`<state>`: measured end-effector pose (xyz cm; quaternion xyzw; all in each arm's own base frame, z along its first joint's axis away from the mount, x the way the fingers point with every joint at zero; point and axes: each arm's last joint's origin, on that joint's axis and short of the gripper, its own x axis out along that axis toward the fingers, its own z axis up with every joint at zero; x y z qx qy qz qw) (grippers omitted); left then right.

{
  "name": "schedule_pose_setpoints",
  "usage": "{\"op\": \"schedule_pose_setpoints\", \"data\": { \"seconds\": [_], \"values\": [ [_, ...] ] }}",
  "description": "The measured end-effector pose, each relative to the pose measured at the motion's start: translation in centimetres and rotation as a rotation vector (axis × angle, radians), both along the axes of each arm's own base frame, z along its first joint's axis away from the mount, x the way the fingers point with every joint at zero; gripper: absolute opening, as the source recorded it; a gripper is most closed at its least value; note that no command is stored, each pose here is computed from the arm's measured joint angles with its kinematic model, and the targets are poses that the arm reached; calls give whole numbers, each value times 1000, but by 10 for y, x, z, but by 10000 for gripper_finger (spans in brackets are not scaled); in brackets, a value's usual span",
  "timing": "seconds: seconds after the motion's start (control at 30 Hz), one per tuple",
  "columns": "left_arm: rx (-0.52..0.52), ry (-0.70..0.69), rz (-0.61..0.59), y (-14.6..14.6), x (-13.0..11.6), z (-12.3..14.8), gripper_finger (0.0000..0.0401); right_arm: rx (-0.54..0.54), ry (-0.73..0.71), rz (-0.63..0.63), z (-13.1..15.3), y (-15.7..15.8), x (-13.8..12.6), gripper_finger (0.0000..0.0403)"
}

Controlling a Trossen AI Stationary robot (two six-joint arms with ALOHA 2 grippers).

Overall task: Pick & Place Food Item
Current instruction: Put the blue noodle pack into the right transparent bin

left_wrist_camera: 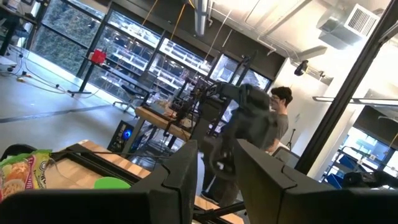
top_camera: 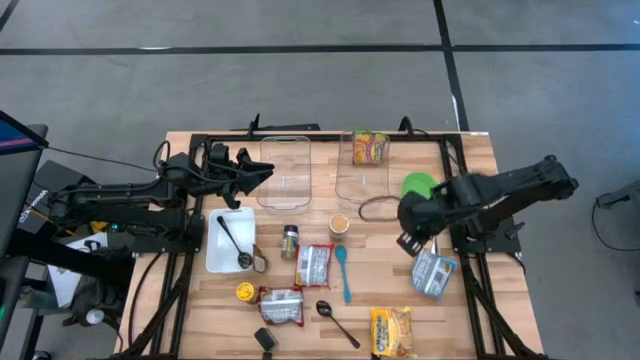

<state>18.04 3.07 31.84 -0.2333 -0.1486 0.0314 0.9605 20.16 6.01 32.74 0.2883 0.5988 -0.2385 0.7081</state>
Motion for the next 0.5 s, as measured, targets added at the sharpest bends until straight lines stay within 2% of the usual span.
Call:
{"op": "schedule_pose_setpoints", "data": {
  "seconds": [0.23, 0.3, 0.5],
  "values": [
    [-1, 4, 0, 0, 0, 0, 102, -33, 144, -46, -34, 24, 3, 71],
    [-1, 1, 0, 0, 0, 0, 102, -50, 201, -29, -46, 32, 5, 71],
    [-1, 6, 0, 0, 0, -1, 102, -72, 240, 67, -68, 52, 21, 71]
  ]
}}
